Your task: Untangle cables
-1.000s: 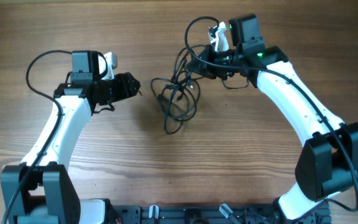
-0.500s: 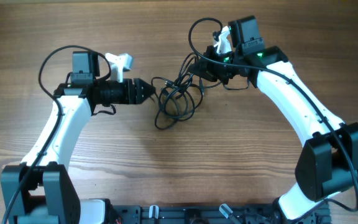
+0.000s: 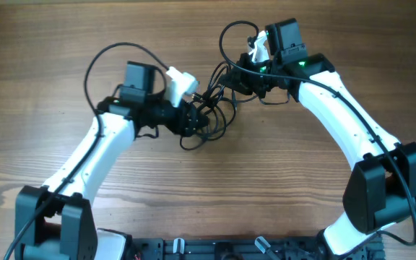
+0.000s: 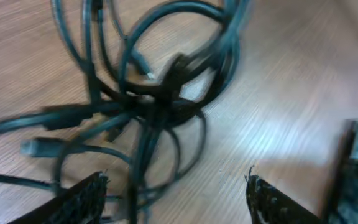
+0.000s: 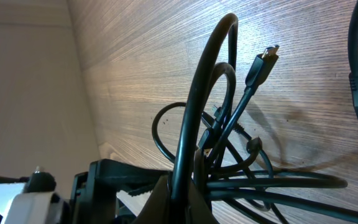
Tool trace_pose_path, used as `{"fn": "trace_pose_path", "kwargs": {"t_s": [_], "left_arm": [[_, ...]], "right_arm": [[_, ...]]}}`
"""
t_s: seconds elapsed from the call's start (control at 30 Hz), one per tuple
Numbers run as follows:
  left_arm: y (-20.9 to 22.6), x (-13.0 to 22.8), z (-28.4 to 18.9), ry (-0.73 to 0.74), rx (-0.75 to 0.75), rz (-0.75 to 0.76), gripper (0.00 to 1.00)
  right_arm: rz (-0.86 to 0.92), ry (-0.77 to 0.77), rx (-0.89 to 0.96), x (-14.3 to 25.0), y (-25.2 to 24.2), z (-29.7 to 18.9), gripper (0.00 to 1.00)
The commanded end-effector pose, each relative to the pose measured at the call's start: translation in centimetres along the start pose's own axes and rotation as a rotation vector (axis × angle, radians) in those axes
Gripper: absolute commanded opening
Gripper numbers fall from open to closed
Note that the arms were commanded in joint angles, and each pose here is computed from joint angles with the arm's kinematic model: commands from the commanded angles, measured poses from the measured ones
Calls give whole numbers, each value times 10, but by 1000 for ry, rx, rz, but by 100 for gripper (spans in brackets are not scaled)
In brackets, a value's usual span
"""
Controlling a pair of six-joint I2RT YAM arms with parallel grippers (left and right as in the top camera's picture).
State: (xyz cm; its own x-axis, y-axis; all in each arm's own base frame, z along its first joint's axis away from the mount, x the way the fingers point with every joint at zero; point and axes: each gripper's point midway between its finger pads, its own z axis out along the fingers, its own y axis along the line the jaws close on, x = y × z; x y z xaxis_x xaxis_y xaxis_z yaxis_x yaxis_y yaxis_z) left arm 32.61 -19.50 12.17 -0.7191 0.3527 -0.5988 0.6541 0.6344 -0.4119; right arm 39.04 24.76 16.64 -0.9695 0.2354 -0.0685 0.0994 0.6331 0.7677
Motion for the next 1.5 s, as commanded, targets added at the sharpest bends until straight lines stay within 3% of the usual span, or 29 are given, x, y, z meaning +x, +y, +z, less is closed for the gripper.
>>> {"fn": "trace_pose_path", "kwargs": {"t_s": [0.0, 0.07, 0.13, 0.17, 0.33, 0.47, 0.8, 1.1, 1.23, 1.33, 1.47], "left_arm": [[37, 10, 14, 49, -238, -89, 71], [44, 13, 23, 58, -253, -120, 62], [50, 17, 30, 67, -254, -149, 13], [54, 18, 31, 67, -263, -165, 4], [77, 15, 12, 12, -343, -322, 4], [109, 22, -12, -33, -427, -504, 4], [181, 78, -85, -128, -552, -1054, 4], [201, 106, -114, -279, -384, -1275, 4], [200, 109, -121, -406, -202, -1306, 4], [201, 112, -128, -457, -148, -1312, 4], [197, 107, -123, -444, -134, -1294, 4]], "right_arm": [[-11, -5, -11, 0, 6, -3, 4], [-11, -4, -10, 0, 5, -3, 4], [-11, -4, -9, 0, 5, -3, 4], [-8, -8, -1, 0, 4, -3, 4], [32, -62, 142, -5, -25, -5, 4], [-11, -54, 157, -4, -28, -5, 4], [-51, -49, 188, -2, -34, -6, 4], [-13, -172, 514, -15, -91, -29, 4], [-8, -217, 647, -18, -113, -43, 4], [-1, -191, 617, -14, -109, -38, 4], [-73, -39, 331, 4, -63, -12, 4]]}}
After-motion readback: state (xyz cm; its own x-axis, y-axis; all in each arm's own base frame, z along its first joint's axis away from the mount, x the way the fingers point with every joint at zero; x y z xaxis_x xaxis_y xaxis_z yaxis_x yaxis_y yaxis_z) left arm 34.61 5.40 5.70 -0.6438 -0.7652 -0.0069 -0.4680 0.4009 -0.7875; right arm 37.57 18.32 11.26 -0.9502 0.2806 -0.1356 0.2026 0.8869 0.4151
